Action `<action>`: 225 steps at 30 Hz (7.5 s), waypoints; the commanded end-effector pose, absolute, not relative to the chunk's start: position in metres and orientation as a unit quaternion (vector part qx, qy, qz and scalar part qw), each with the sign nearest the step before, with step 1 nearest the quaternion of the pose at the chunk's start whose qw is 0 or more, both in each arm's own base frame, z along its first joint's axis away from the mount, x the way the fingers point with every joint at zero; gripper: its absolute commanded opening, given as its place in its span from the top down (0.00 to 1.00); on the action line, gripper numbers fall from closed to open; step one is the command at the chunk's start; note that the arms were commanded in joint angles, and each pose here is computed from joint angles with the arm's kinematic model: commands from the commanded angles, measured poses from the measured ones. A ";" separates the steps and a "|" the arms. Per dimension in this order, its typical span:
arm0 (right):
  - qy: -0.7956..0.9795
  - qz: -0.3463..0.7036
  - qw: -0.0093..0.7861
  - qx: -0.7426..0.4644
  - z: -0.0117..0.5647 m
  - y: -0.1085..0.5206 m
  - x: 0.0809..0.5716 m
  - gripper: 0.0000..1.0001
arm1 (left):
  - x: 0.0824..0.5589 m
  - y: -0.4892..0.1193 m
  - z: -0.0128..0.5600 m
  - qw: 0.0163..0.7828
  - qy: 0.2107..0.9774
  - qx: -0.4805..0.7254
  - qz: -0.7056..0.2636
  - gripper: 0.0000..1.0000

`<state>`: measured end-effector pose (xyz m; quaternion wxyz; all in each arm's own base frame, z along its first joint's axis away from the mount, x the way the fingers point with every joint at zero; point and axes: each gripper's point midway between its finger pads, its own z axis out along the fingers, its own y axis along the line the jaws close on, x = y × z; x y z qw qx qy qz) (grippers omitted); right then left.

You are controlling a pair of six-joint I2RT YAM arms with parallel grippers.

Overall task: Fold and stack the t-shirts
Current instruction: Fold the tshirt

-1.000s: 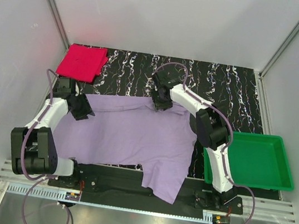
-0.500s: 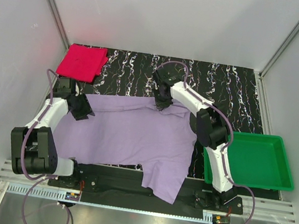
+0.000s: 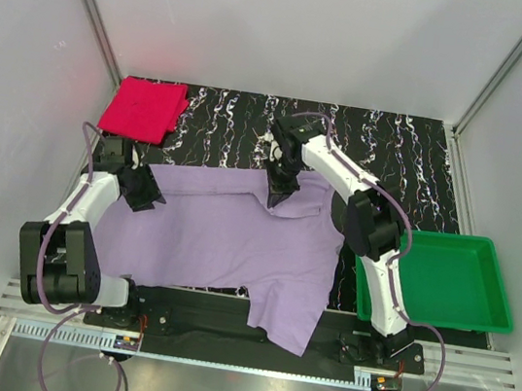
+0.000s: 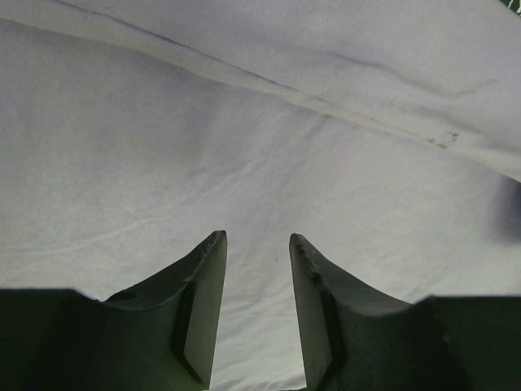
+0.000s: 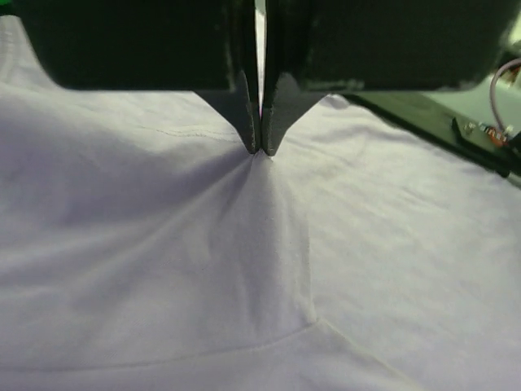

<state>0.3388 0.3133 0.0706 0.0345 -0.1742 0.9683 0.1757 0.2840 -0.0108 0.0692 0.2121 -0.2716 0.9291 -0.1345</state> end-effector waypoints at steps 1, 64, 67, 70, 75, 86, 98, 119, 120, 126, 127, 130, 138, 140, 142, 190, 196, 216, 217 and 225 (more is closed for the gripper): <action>0.961 0.227 -0.015 -0.160 0.090 0.316 0.306 1.00 | 0.288 -0.013 0.075 0.230 0.927 -0.262 -0.141 0.58; 0.975 0.213 0.060 0.019 0.037 0.188 0.351 0.52 | 0.293 -0.015 0.079 0.222 0.931 -0.250 -0.148 0.57; 0.973 0.221 0.066 0.018 0.041 0.191 0.353 0.53 | 0.291 -0.015 0.078 0.221 0.931 -0.249 -0.146 0.57; 0.969 0.234 0.076 0.015 0.050 0.194 0.356 0.53 | 0.290 -0.015 0.077 0.221 0.931 -0.251 -0.146 0.57; 0.959 0.274 0.072 0.014 0.062 0.208 0.353 0.54 | 0.291 -0.015 0.078 0.222 0.930 -0.252 -0.147 0.57; 0.946 0.322 0.038 0.031 0.060 0.220 0.337 0.57 | 0.291 -0.017 0.078 0.222 0.929 -0.253 -0.154 0.57; 0.940 0.320 0.039 0.111 0.108 0.211 0.336 1.00 | 0.281 -0.031 0.075 0.232 0.929 -0.233 -0.170 0.57; 0.982 0.118 0.108 0.103 0.086 0.120 0.352 0.59 | 0.267 -0.031 0.084 0.240 0.932 -0.220 -0.161 0.57; 0.982 0.115 0.125 0.083 0.094 0.122 0.352 0.59 | 0.269 -0.032 0.085 0.241 0.931 -0.220 -0.165 0.57; 0.975 0.157 0.132 -0.083 0.099 0.221 0.328 0.71 | 0.279 -0.036 0.090 0.245 0.928 -0.220 -0.174 0.57; 0.973 0.158 0.139 -0.098 0.101 0.233 0.330 0.72 | 0.281 -0.036 0.093 0.247 0.927 -0.220 -0.174 0.57; 0.970 0.162 0.130 -0.129 0.091 0.269 0.326 0.73 | 0.281 -0.038 0.093 0.247 0.928 -0.219 -0.175 0.57; 0.971 0.131 0.095 -0.178 0.059 0.323 0.321 0.53 | 0.275 -0.038 0.089 0.243 0.929 -0.217 -0.173 0.57; 0.968 0.127 0.097 -0.192 0.060 0.334 0.317 0.52 | 0.273 -0.038 0.090 0.244 0.929 -0.216 -0.173 0.57; 0.971 0.109 0.091 -0.191 0.052 0.335 0.315 0.54 | 0.272 -0.038 0.089 0.243 0.930 -0.214 -0.172 0.57; 0.958 0.156 -0.017 -0.239 0.082 0.335 0.258 0.99 | 0.274 -0.036 0.086 0.238 0.935 -0.202 -0.167 0.56; 0.956 0.191 -0.019 -0.223 0.095 0.347 0.254 0.79 | 0.276 -0.036 0.087 0.238 0.935 -0.206 -0.165 0.56; 0.969 0.228 0.100 0.009 0.098 0.197 0.317 0.39 | 0.275 -0.037 0.082 0.223 0.937 -0.209 -0.170 0.56; 0.966 0.238 0.099 0.023 0.096 0.196 0.319 0.38 | 0.275 -0.038 0.082 0.224 0.937 -0.208 -0.171 0.57; 0.951 0.293 0.080 0.062 0.075 0.194 0.324 0.37 | 0.278 -0.037 0.088 0.225 0.937 -0.205 -0.170 0.56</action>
